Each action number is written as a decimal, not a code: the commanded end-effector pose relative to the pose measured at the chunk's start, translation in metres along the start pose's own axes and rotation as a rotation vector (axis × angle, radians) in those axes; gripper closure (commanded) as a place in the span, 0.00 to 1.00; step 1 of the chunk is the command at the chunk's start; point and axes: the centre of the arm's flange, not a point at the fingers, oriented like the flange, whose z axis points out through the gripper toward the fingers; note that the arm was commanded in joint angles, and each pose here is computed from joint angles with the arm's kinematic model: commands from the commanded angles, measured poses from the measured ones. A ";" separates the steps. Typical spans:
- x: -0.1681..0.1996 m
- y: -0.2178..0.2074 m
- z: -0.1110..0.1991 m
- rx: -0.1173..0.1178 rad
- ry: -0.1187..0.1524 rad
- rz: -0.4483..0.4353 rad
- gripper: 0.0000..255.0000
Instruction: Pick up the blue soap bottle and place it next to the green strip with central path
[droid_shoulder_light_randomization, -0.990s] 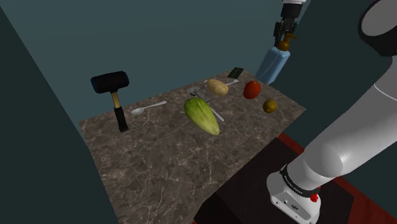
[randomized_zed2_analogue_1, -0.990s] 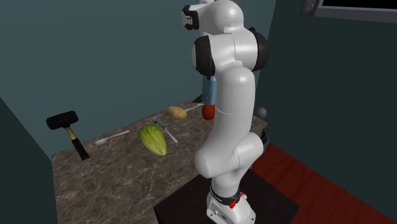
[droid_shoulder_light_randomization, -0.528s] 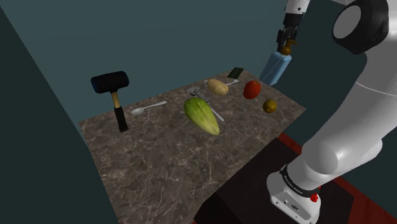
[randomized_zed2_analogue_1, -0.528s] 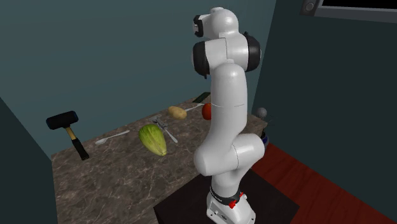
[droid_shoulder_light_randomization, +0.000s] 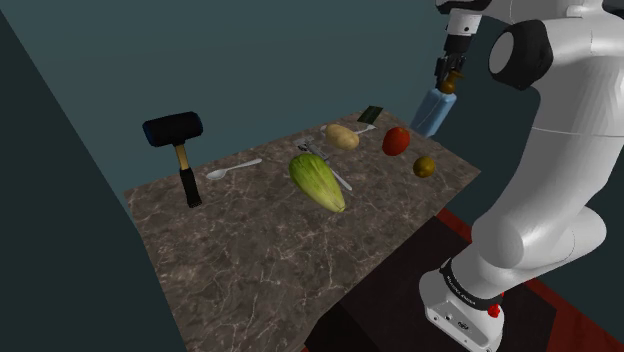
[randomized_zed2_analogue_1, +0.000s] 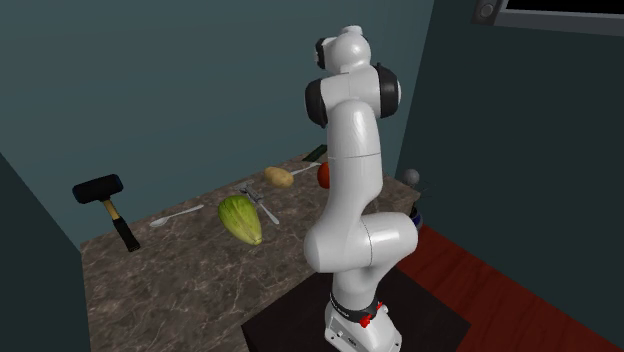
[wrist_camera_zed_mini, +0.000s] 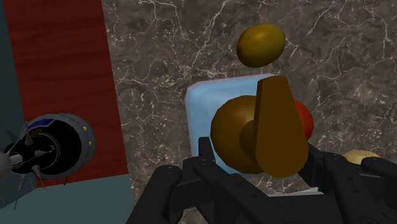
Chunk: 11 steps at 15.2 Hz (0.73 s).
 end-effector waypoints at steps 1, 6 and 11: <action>0.003 0.002 0.009 -0.001 0.001 0.000 1.00; 0.009 0.002 0.035 -0.001 0.001 0.000 1.00; 0.015 0.002 0.061 -0.001 0.001 0.000 1.00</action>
